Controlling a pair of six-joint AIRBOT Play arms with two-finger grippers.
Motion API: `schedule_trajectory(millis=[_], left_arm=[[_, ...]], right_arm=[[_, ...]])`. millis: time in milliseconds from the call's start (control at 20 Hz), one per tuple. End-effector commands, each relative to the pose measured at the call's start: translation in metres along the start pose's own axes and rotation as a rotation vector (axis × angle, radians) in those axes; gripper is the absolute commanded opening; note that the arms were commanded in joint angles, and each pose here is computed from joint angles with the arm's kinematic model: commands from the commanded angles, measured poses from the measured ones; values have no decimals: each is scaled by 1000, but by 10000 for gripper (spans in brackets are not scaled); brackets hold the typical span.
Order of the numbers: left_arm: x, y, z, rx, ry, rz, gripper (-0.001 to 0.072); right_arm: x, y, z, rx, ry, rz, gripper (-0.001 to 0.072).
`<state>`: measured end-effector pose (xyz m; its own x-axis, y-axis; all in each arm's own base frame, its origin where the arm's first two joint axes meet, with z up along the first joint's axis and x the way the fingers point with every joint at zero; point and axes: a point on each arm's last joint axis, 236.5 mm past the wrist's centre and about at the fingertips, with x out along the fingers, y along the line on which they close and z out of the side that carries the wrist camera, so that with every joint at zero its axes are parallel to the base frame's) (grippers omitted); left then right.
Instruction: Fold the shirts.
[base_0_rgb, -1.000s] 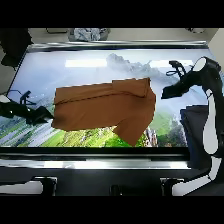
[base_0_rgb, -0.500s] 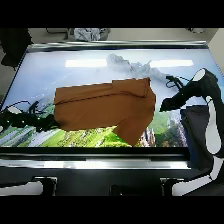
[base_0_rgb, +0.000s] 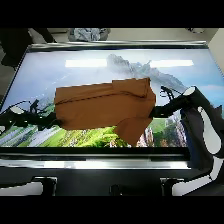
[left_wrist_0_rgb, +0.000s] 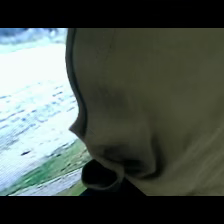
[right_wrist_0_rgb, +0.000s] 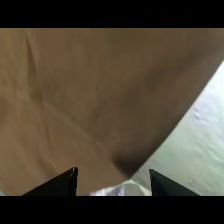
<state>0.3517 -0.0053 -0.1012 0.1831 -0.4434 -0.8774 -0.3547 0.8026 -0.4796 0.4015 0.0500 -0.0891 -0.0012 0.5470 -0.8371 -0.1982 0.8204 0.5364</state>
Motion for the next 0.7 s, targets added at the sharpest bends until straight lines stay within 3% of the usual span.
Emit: schedule_trajectory(millis=[0,50,100,150,200,300,400,550,650], left_arm=[[-1,2,7,3,-28,9,26],[-3,1,10,4,-36,9,27],[-5,0,14,4,-46,6,27],[-10,-4,18,12,-53,0,25],[-16,-10,22,30,-54,-7,24],[-48,-32,40,112,-112,-21,22],[-118,-72,74,241,-321,-22,21],[-301,-168,89,449,-811,-56,21],[-439,-228,43,590,-1179,-70,22]], right_arm=[[13,-6,9,70,-73,0,543],[16,-5,9,82,-74,2,484],[19,-1,7,76,-64,7,382],[20,2,8,64,-63,5,142],[20,8,10,48,-60,9,34],[-3,23,22,-80,-92,8,33],[-73,43,56,-264,-231,-106,33],[-264,111,99,-510,-631,-445,34],[-414,194,66,-671,-949,-745,34]])
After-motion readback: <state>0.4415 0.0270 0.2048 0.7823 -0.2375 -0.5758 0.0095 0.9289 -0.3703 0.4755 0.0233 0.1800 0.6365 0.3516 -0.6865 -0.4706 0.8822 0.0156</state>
